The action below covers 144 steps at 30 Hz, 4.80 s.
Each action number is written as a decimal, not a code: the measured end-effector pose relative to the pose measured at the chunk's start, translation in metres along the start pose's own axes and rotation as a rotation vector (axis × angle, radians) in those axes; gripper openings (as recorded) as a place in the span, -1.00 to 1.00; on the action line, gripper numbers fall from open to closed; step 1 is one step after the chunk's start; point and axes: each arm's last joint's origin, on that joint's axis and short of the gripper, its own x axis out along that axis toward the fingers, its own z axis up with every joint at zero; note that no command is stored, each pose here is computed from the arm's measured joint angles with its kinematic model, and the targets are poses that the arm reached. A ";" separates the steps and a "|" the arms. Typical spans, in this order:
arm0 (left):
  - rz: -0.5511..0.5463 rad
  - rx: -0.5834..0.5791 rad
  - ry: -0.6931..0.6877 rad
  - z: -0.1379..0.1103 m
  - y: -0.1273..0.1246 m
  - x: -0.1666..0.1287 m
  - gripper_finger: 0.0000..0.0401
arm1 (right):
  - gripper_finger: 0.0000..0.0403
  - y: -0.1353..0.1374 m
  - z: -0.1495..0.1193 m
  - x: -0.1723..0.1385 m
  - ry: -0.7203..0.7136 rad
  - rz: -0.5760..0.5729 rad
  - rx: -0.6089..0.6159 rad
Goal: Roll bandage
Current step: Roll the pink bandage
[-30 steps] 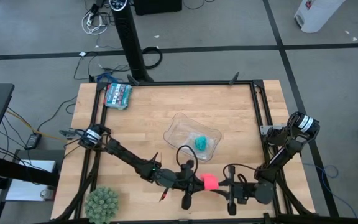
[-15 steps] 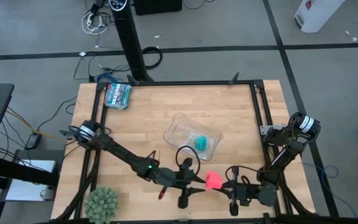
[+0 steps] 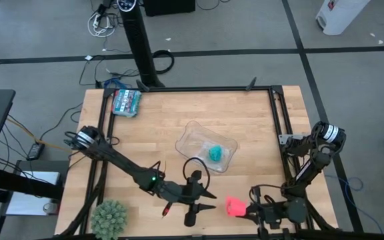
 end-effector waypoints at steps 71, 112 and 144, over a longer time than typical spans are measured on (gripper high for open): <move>0.146 0.134 -0.189 -0.020 0.003 0.020 -0.98 | -0.99 -0.039 -0.007 0.046 0.067 0.013 0.215; 0.094 0.118 -0.161 -0.023 -0.001 0.019 -0.26 | -0.97 -0.040 -0.009 0.046 0.078 -0.013 0.180; 0.107 0.092 -0.165 -0.022 0.001 0.020 -0.26 | -0.96 -0.039 -0.010 0.046 0.085 -0.009 0.170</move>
